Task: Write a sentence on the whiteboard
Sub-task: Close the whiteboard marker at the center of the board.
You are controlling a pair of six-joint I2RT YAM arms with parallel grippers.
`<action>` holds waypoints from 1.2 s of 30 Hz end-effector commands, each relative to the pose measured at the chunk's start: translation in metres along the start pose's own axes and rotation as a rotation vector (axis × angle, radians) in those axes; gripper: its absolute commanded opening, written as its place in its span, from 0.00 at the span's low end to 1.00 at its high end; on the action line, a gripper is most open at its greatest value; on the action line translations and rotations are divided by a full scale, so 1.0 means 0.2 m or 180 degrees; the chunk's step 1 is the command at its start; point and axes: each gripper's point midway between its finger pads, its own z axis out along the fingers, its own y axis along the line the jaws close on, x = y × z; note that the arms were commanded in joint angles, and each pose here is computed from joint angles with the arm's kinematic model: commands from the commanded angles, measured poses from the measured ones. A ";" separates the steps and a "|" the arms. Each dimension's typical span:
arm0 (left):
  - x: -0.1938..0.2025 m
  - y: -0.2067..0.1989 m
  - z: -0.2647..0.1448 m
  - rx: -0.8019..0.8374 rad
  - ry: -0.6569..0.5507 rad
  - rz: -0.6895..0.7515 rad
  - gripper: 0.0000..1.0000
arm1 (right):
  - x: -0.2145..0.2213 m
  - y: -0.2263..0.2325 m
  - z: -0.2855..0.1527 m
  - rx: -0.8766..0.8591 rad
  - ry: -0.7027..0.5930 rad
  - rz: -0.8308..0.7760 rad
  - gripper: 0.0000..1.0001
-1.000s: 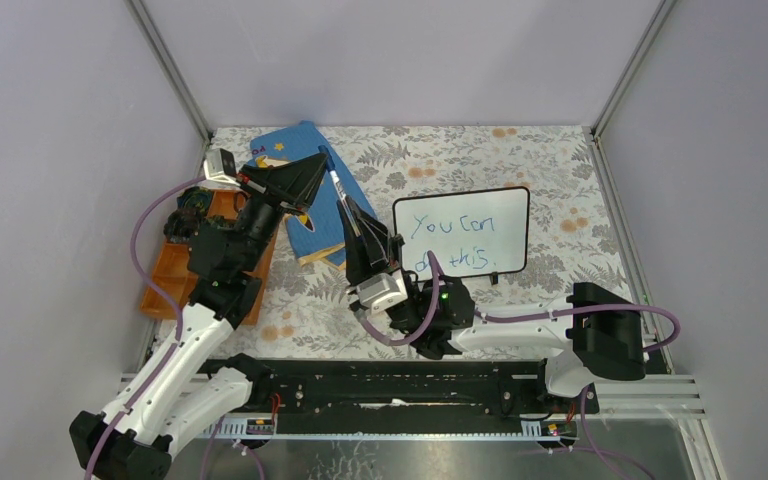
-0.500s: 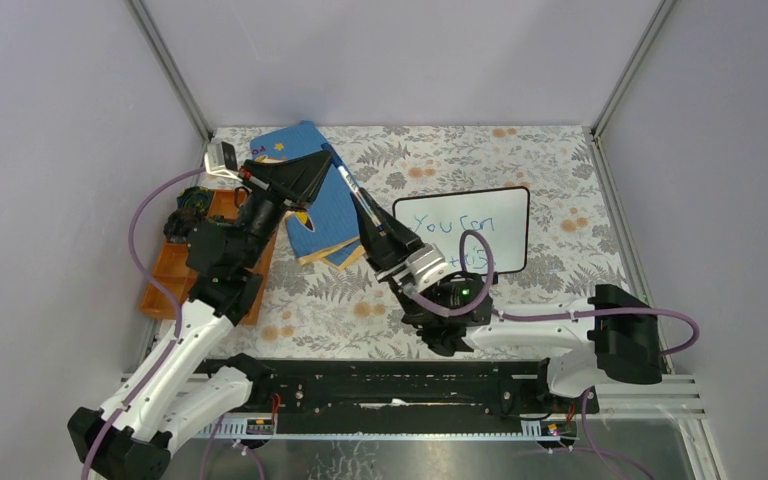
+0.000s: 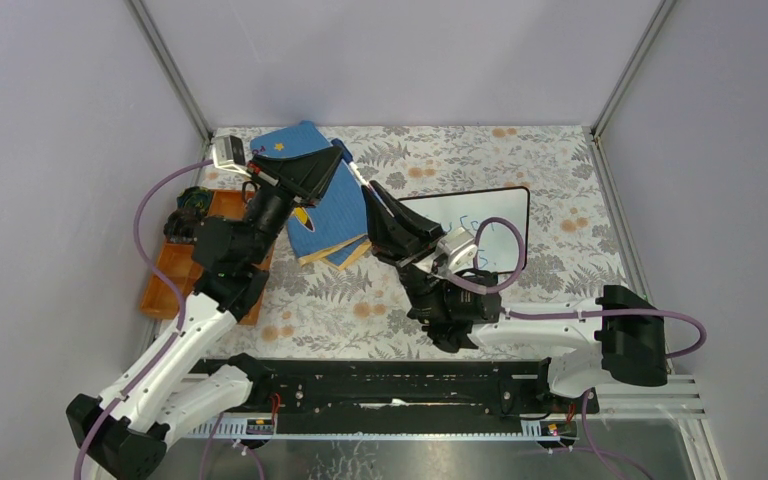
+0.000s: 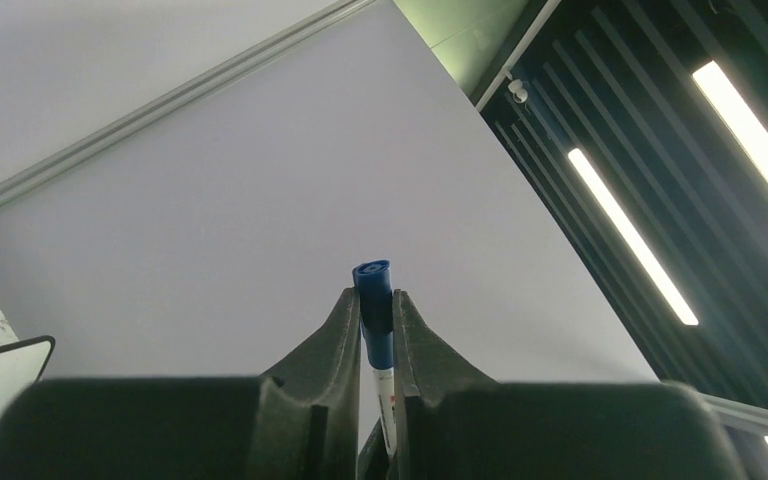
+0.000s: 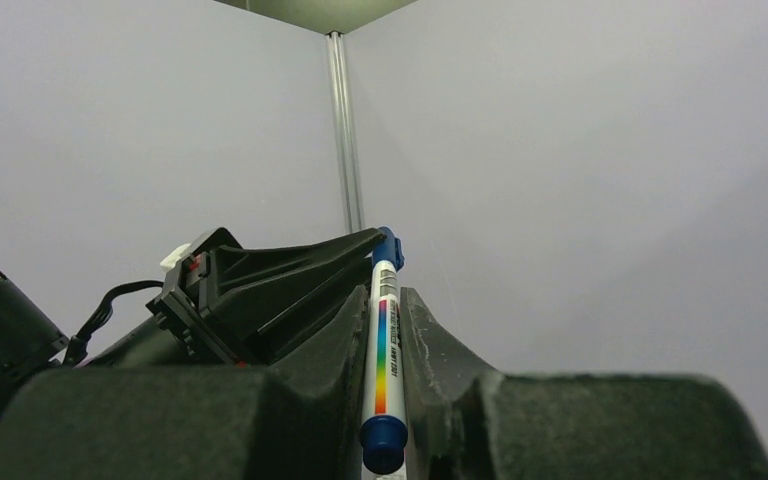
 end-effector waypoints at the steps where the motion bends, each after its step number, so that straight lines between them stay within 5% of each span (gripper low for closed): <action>1: 0.16 -0.10 -0.02 0.0269 0.0438 0.0093 0.00 | -0.11 -0.12 0.05 0.0317 -0.0208 0.0295 0.00; 15: 0.16 -0.07 -0.03 0.0151 0.0391 0.0188 0.00 | -0.12 -0.16 0.04 0.0325 -0.0222 0.0362 0.00; 20: 0.15 -0.08 -0.03 0.0152 0.0346 0.0220 0.16 | -0.13 -0.16 0.03 0.0306 -0.0230 0.0361 0.00; 36: 0.15 -0.10 -0.02 0.0181 0.0353 0.0256 0.29 | -0.14 -0.16 0.02 0.0279 -0.0233 0.0350 0.00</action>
